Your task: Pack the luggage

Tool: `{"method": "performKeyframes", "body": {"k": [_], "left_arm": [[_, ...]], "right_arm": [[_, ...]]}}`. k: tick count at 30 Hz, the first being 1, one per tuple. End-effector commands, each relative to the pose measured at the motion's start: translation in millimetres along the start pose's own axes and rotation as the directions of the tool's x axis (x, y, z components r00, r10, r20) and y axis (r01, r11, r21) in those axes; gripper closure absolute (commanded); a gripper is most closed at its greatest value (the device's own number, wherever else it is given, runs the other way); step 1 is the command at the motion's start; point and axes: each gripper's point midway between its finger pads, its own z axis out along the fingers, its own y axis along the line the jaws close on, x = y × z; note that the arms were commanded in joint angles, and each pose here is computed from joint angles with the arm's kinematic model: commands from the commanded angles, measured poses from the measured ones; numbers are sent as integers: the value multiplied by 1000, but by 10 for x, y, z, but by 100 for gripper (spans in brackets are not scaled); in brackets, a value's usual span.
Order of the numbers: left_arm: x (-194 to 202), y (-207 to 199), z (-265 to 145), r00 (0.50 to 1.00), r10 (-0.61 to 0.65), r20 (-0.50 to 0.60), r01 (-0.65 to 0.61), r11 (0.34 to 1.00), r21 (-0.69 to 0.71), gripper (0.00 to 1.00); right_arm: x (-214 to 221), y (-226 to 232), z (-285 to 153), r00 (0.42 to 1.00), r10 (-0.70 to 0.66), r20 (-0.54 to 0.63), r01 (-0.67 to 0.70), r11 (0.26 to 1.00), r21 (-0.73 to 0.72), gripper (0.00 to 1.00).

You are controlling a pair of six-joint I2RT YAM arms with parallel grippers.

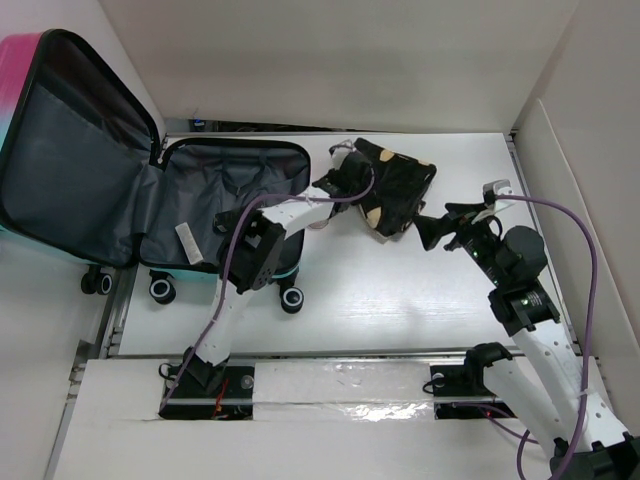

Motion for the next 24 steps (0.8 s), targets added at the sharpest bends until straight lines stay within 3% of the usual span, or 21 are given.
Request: {"method": "performKeyframes", "body": {"k": [1, 4, 8, 10, 11, 16, 17, 19, 20, 22, 23, 24], "left_arm": [[-725, -744, -411, 985, 155, 75, -169, 959, 228, 100], [-1124, -1027, -708, 961, 258, 98, -276, 899, 341, 100], [-1625, -897, -1102, 923, 354, 152, -384, 880, 279, 100], [-1746, -558, -1180, 917, 372, 144, -396, 891, 221, 100], [-1959, -565, -1517, 914, 353, 201, -394, 891, 225, 100], [-2488, 554, -1986, 932, 207, 299, -244, 965, 92, 100], [-2295, 949, -1900, 952, 178, 249, -195, 980, 46, 100], [-2446, 1251, -2181, 939, 90, 332, -107, 994, 33, 100], [-2305, 1767, -2142, 950, 43, 308, -36, 999, -28, 100], [-2368, 2046, -2336, 927, -33, 373, 45, 999, -26, 100], [-2225, 2429, -2319, 932, -83, 352, 112, 992, -62, 100], [-2186, 2554, -2348, 928, -117, 355, 149, 987, -66, 100]], "right_arm": [[-96, -12, -12, 999, -20, 37, 19, 1000, 16, 0], [-110, -30, -21, 999, -23, 45, 22, 999, 27, 0], [-100, -39, -16, 999, -22, 41, 21, 999, 31, 0], [-104, -41, -15, 999, -22, 43, 21, 999, 32, 0], [-96, -43, -13, 999, -22, 40, 20, 999, 33, 0], [-81, -36, -5, 999, -22, 34, 21, 999, 26, 0], [-83, -34, 2, 999, -22, 35, 22, 999, 25, 0], [-61, -34, 14, 999, -21, 28, 20, 1000, 21, 0], [-57, -37, 19, 999, -23, 30, 22, 1000, 21, 0], [-30, -37, 39, 999, -22, 24, 21, 1000, 16, 0], [-17, -46, 54, 1000, -21, 20, 20, 1000, 18, 0], [-8, -51, 62, 1000, -20, 17, 20, 1000, 19, 0]]}}
